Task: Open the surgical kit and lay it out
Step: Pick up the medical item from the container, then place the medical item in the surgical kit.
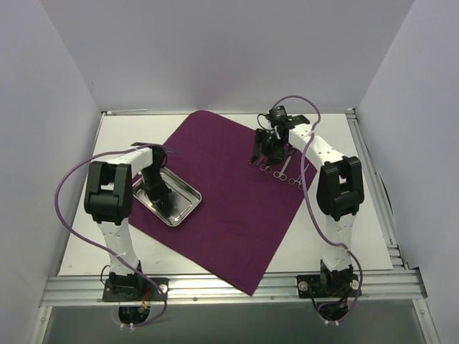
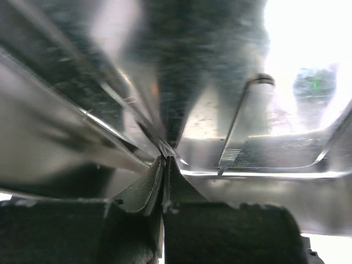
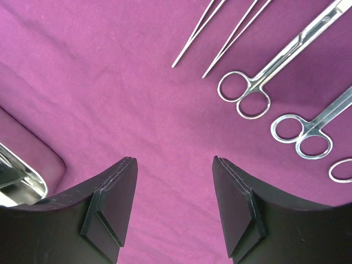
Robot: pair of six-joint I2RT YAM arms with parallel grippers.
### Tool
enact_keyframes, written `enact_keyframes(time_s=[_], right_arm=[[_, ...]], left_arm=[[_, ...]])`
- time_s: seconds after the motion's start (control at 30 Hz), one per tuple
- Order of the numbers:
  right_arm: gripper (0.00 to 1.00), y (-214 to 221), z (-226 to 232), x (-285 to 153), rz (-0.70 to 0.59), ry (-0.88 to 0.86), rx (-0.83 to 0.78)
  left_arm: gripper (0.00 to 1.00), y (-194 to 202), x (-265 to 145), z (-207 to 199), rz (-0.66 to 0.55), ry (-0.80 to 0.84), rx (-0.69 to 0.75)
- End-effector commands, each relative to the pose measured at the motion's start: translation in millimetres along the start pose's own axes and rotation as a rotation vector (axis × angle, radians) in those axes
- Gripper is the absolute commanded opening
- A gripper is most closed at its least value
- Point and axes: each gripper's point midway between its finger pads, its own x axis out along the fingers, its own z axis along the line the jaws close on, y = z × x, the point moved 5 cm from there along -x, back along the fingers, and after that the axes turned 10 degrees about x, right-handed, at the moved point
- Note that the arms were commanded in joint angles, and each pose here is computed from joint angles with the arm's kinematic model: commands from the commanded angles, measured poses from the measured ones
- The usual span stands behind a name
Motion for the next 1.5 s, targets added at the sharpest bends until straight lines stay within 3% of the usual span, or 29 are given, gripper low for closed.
enact_keyframes(time_s=[0.0, 0.4, 0.5, 0.63, 0.77, 1.0, 1.1, 1.13, 1.23, 1.47], right_arm=[[0.57, -8.4, 15.2, -30.1, -0.075, -0.02, -0.037], [0.58, -10.1, 42.2, -41.4, -0.106, -0.081, -0.11], [0.59, -10.1, 60.9, -45.7, -0.062, -0.234, -0.16], [0.59, 8.6, 114.9, -61.9, 0.105, -0.735, -0.21], [0.59, 24.8, 143.3, -79.5, 0.168, -0.952, -0.261], [0.6, 57.0, 174.2, -109.8, 0.258, -1.184, -0.301], [0.59, 60.6, 176.9, -125.8, 0.273, -1.301, -0.253], [0.57, 62.8, 179.4, -155.5, 0.28, -1.429, -0.251], [0.52, 71.2, 166.2, -161.5, 0.334, -1.551, -0.219], [0.46, 71.3, 171.2, -155.3, 0.311, -1.478, -0.232]], left_arm=[[0.02, -23.9, -20.6, -9.5, -0.161, 0.05, 0.016], [0.02, -11.6, -101.5, -8.2, -0.413, 0.155, 0.024], [0.02, -6.2, -121.2, -23.1, -0.454, 0.302, 0.083], [0.02, 5.4, -161.4, -55.3, -0.56, 0.62, 0.274], [0.02, 14.7, -201.1, -77.7, -0.699, 0.861, 0.447], [0.02, 36.6, -242.5, -93.2, -0.758, 1.113, 0.671], [0.02, 45.0, -251.0, -94.5, -0.772, 1.18, 0.703], [0.02, 47.8, -252.9, -93.4, -0.779, 1.188, 0.706], [0.02, 52.0, -251.1, -94.0, -0.76, 1.227, 0.718], [0.02, 58.9, -254.3, -91.4, -0.762, 1.256, 0.725]])
